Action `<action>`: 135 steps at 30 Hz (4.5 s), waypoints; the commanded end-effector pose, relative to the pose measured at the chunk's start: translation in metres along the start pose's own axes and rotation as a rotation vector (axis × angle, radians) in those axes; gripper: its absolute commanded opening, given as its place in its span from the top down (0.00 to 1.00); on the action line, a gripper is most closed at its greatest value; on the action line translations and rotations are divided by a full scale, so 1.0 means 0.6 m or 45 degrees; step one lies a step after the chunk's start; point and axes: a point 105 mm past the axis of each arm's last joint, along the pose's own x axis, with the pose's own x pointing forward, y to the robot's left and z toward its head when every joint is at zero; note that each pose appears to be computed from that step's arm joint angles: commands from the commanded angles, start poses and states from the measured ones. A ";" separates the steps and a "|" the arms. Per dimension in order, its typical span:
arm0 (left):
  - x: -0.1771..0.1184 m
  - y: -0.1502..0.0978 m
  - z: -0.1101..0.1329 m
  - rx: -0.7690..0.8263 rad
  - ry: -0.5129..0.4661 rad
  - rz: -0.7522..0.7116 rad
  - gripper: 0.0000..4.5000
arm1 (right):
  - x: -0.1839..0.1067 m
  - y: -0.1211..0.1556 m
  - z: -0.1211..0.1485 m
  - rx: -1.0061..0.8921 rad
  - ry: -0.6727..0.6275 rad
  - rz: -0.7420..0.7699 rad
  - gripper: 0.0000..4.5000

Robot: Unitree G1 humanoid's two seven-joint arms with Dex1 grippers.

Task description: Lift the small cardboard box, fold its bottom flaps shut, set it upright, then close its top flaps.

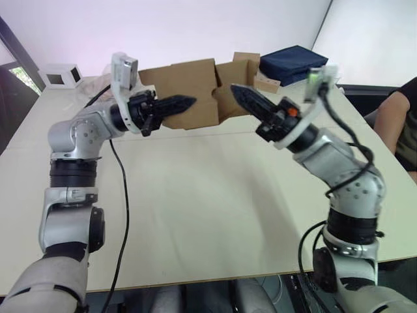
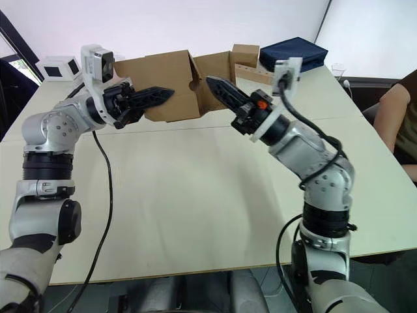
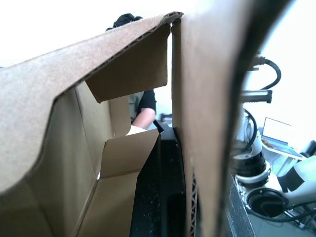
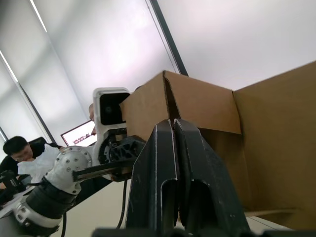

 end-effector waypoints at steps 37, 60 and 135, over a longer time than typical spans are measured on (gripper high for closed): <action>0.024 -0.025 0.015 0.025 -0.030 -0.098 1.00 | 0.029 0.006 -0.071 0.008 0.040 -0.009 0.98; 0.015 -0.031 0.021 0.045 -0.033 -0.106 1.00 | -0.032 0.028 -0.015 -0.045 0.167 0.151 0.98; 0.027 -0.033 0.044 0.026 -0.134 -0.099 1.00 | 0.029 -0.032 -0.029 0.568 -0.379 0.028 0.37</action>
